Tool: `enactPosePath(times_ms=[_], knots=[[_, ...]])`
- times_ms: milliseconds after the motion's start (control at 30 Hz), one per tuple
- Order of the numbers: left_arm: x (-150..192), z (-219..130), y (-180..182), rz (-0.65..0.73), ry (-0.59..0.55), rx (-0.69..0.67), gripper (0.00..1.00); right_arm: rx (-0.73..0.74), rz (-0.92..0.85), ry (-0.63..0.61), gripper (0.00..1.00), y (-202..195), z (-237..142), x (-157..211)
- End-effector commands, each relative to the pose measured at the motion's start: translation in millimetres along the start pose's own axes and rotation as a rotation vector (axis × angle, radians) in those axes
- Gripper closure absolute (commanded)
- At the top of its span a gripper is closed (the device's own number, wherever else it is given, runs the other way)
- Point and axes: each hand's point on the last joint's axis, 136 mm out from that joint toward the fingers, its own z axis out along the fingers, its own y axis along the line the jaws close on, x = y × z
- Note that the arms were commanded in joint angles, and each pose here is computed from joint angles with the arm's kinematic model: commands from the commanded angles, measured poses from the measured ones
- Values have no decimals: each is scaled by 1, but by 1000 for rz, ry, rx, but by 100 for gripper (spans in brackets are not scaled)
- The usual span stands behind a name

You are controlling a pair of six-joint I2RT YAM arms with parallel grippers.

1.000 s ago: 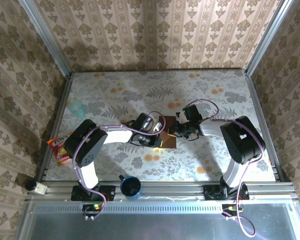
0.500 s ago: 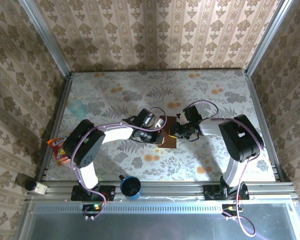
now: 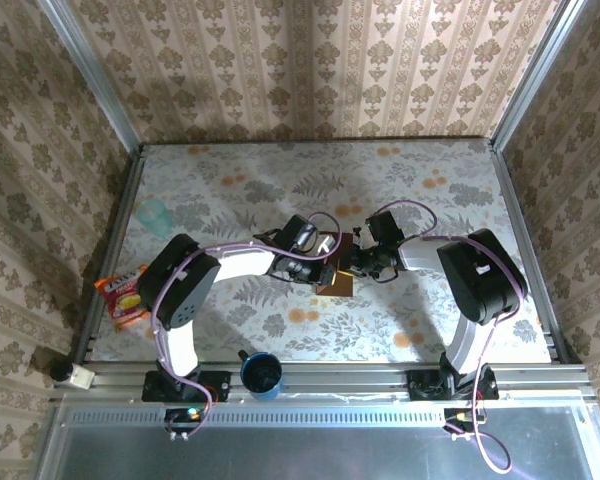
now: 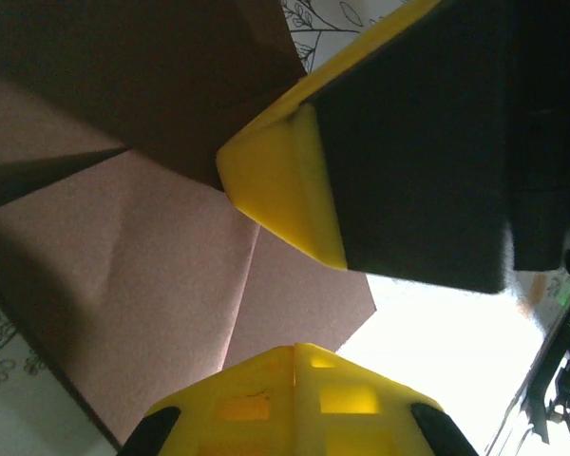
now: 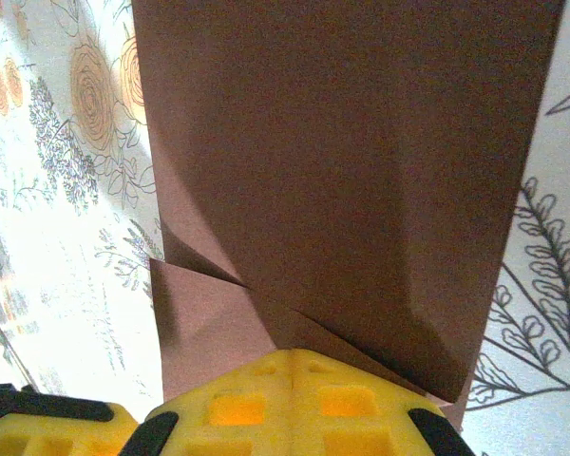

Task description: Fold a paper plane with a square sheet of paper (fold left side to right side)

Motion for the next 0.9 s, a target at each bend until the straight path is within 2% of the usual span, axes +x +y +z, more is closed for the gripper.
enactPosePath(times_ms=[0,533,867], knots=[[-6,4,-8,37,3,26,100,112,61,56,100,-33,7,18],[14,16,23,15,60,-74,100,166,52,78,100,-43,6,21],[30,10,27,8,73,-68,100,186,56,93,100,-50,3,21]])
